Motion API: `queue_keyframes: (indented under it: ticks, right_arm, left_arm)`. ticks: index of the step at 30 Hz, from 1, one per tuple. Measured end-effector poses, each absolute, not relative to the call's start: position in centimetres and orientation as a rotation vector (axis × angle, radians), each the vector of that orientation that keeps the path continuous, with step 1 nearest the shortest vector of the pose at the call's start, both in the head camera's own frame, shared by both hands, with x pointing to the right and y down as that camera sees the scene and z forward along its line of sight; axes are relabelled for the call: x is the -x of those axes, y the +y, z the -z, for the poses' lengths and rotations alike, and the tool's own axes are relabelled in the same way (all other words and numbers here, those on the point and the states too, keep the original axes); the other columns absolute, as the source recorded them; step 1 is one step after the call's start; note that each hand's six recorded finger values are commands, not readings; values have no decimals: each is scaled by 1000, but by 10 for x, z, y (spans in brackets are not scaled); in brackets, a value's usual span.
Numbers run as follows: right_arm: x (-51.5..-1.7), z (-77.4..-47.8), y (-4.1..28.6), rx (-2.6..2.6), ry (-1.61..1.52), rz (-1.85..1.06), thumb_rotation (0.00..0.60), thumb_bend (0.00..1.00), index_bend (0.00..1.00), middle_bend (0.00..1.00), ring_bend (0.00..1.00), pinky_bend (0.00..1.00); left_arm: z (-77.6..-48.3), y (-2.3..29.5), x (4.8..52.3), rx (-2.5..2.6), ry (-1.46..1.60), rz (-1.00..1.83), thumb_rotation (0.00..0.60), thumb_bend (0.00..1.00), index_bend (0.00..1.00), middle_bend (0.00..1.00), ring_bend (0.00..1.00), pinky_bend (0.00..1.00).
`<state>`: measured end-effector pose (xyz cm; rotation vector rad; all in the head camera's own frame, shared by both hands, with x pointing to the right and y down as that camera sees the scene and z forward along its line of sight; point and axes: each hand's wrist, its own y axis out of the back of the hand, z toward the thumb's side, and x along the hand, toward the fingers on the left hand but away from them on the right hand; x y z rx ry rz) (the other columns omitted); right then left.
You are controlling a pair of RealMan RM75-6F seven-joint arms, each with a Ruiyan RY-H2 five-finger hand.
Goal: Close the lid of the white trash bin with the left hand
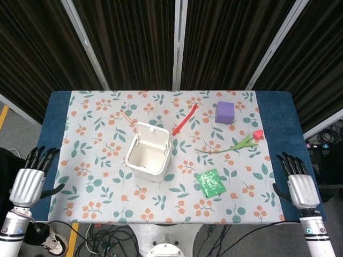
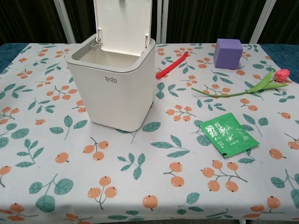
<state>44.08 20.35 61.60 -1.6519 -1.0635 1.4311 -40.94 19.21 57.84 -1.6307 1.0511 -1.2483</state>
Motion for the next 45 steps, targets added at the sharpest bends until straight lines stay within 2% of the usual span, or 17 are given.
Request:
queue_keyframes:
  ticks: [4,6,14,18,24,33,45]
  right_arm:
    - [-442,-618,205,1658,-1051,-1437,600,254,0,0,0,0]
    - [-443,-621,205,1663,-1043,-1447,600,255,0,0,0,0]
    - [-441,-623,204,1661,-1036,-1449,600,254,0,0,0,0]
    - [-439,-627,205,1668,-1025,-1461,600,254,0,0,0,0]
    - [-439,-629,204,1667,-1019,-1469,600,254,0,0,0,0]
    - [-442,-631,205,1666,-1019,-1487,600,254,0,0,0,0]
    - [-443,-635,205,1673,-1020,-1494,600,255,0,0,0,0]
  left_arm:
    - [-574,184,403,1693,1087,1195,600,535,112,122,11,27]
    - [-571,176,400,1725,1110,1158,600,560,112,123,11,28]
    - [-558,138,376,1855,1181,963,600,563,101,141,11,35]
    - [-549,106,346,1939,1153,835,600,563,101,142,11,36]
    - [-547,73,302,2027,1027,761,600,561,101,149,11,42]
    - [-556,40,252,2119,888,761,600,564,101,150,11,41]
    - [-573,16,214,2188,798,807,600,564,101,153,11,40]
